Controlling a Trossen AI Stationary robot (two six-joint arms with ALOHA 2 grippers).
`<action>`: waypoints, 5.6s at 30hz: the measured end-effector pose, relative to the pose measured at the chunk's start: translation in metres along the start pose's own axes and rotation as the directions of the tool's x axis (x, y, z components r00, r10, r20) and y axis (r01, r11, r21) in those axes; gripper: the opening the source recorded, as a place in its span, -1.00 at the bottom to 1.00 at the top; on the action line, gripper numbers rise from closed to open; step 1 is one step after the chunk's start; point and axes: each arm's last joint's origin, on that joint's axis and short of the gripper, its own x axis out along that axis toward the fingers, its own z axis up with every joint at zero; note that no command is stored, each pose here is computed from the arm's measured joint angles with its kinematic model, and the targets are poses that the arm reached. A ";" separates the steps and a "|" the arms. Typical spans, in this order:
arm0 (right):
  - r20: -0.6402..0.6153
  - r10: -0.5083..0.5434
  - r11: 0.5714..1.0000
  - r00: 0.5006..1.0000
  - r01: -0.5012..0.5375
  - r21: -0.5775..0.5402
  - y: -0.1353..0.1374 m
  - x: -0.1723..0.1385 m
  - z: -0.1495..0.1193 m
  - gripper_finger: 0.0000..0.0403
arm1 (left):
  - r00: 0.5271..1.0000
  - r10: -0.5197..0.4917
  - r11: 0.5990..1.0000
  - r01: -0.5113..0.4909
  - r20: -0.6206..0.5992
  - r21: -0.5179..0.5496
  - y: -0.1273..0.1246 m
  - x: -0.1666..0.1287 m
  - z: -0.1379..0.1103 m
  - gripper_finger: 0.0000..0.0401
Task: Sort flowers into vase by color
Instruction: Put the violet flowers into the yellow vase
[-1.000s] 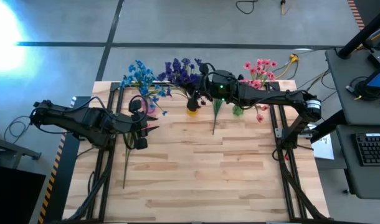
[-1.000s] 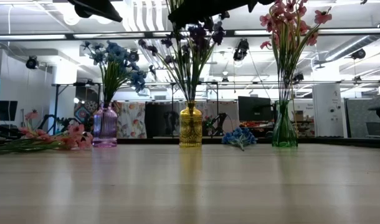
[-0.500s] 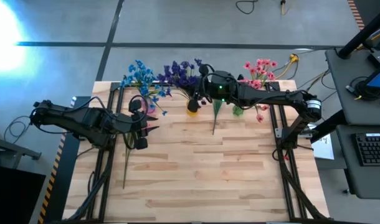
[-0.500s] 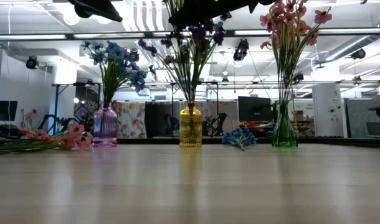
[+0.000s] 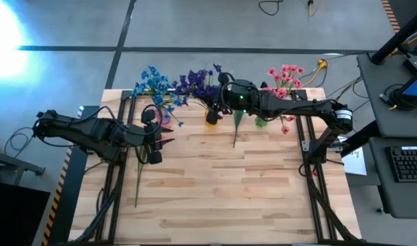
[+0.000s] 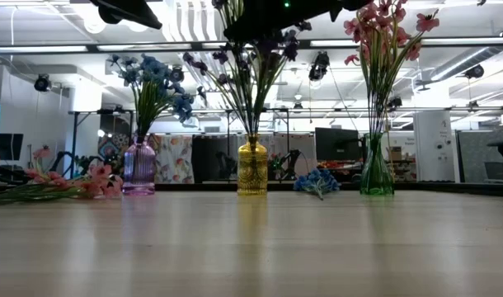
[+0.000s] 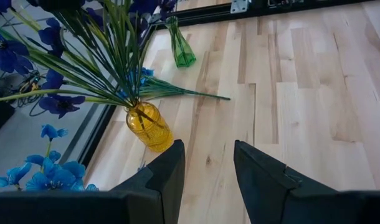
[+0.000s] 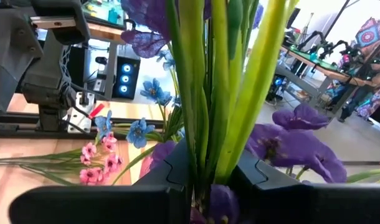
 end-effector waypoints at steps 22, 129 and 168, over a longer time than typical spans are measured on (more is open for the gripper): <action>-0.008 0.002 1.000 1.000 -0.002 -0.030 0.003 0.005 -0.009 -0.74 | 1.000 0.000 1.000 0.000 0.001 -0.002 0.000 0.000 0.000 -0.38; -0.075 -0.042 0.999 0.996 0.042 0.000 0.020 -0.028 0.017 0.57 | 1.000 -0.001 1.000 0.001 0.008 -0.012 -0.001 0.002 0.002 -0.38; 0.059 0.025 1.000 0.998 -0.024 -0.015 0.036 -0.072 0.059 0.51 | 0.847 0.386 0.896 -0.438 0.365 0.069 0.086 -0.039 0.098 -0.38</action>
